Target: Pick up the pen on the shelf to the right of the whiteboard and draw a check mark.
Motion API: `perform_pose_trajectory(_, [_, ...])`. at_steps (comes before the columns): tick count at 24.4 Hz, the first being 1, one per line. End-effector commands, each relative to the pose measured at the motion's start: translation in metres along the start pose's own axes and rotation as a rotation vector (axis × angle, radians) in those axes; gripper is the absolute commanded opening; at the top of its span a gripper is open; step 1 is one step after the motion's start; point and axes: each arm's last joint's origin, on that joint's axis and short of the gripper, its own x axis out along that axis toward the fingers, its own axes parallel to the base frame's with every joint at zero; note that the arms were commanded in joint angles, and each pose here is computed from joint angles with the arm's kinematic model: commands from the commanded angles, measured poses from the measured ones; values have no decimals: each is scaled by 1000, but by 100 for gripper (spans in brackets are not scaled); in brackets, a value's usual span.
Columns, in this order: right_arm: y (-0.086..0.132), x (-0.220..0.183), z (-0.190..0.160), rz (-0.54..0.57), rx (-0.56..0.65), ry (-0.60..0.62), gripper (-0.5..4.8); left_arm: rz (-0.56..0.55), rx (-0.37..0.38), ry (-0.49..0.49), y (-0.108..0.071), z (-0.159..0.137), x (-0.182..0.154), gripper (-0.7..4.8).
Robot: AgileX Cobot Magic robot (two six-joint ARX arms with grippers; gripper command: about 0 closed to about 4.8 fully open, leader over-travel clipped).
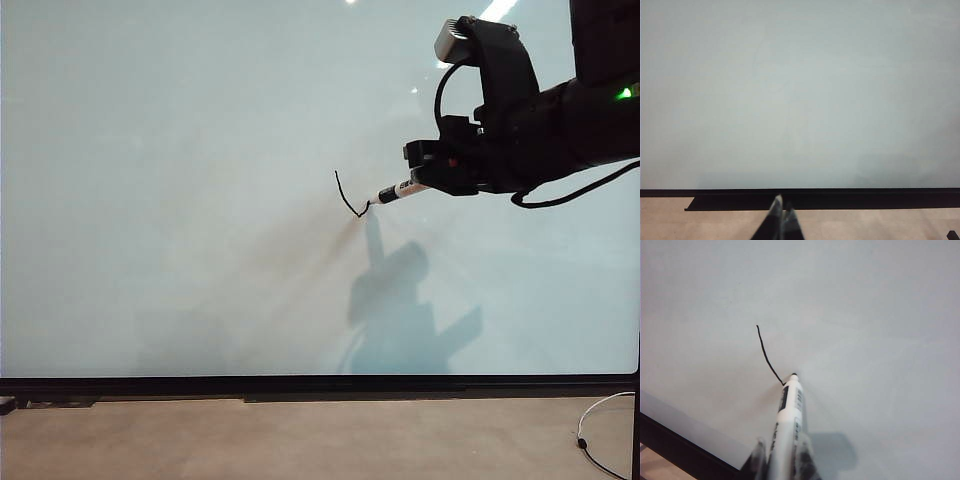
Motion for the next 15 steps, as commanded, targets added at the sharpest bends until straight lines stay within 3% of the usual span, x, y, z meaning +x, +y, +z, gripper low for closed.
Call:
perform_pose_trajectory(1, [-2, -1, 6, -37, -10, -20, -8, -1, 5, -15, 0, 2, 0, -4])
perform_pose_trajectory(15, [-4, -4, 9, -64, -30, -11, -8, -1, 5, -15, 0, 2, 0, -4])
